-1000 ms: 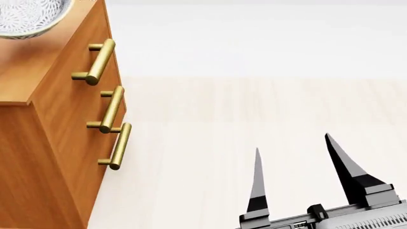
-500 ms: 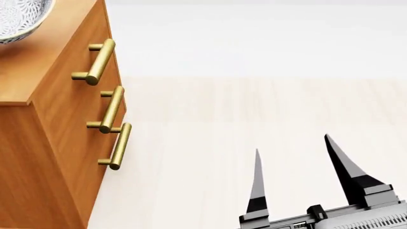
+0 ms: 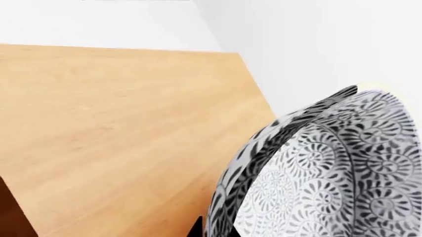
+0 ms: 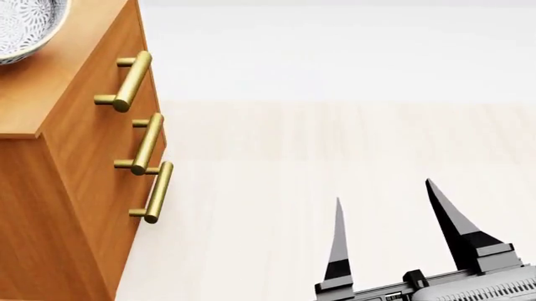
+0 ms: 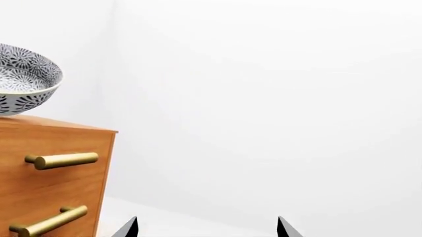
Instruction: Put the bowl on top of the cabinet.
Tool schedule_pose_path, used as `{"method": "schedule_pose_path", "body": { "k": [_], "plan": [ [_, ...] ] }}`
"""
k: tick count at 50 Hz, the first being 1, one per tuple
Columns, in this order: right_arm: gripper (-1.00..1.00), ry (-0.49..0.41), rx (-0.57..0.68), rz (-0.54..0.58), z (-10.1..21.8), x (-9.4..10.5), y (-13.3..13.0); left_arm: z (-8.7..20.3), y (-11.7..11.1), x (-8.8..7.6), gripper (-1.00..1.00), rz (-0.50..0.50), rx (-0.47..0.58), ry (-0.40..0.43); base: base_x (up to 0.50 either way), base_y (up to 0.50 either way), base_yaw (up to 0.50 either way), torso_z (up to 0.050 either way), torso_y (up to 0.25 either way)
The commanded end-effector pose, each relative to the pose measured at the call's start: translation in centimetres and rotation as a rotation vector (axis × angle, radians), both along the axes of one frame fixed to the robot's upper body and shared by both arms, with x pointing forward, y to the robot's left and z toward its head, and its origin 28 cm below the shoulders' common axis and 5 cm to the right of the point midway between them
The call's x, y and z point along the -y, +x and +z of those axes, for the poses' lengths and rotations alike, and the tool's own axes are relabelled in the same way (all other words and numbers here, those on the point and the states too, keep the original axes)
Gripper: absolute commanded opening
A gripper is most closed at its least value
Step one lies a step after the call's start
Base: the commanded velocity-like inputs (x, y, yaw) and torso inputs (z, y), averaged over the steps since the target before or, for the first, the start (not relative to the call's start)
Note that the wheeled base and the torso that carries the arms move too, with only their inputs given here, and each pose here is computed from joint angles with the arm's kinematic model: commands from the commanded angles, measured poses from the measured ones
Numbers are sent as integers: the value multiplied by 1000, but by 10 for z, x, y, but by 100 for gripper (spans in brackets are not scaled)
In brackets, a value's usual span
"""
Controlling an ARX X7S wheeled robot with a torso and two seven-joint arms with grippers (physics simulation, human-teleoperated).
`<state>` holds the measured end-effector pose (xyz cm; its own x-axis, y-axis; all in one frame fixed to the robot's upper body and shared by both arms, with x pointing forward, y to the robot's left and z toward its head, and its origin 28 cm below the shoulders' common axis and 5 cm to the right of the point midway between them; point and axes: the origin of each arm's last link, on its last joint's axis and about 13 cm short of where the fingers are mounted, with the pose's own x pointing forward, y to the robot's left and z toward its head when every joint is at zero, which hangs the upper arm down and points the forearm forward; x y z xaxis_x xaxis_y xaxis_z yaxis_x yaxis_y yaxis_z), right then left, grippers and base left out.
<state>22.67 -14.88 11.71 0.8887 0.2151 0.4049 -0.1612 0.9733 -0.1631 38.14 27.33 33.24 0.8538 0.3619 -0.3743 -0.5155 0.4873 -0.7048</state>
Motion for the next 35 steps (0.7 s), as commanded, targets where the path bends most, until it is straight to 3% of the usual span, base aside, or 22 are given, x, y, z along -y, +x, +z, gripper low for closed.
{"method": "schedule_pose_path", "body": {
  "k": [1,15,16,35],
  "plan": [
    [100,0,-3,-3,-1,1,1,-2,3,-1,-100,4,12,-3,0,0,0,0,0],
    [100,-4,0,0,-1,0,0,-3,6,-1,-100,-4,0,27,0,0,0,0,0],
    [100,-4,0,0,-1,0,0,-4,5,-1,100,0,-1,25,0,0,0,0,0],
    [100,-5,-3,2,-2,0,0,0,-1,-2,100,25,-8,63,1,0,0,0,0]
  ]
}}
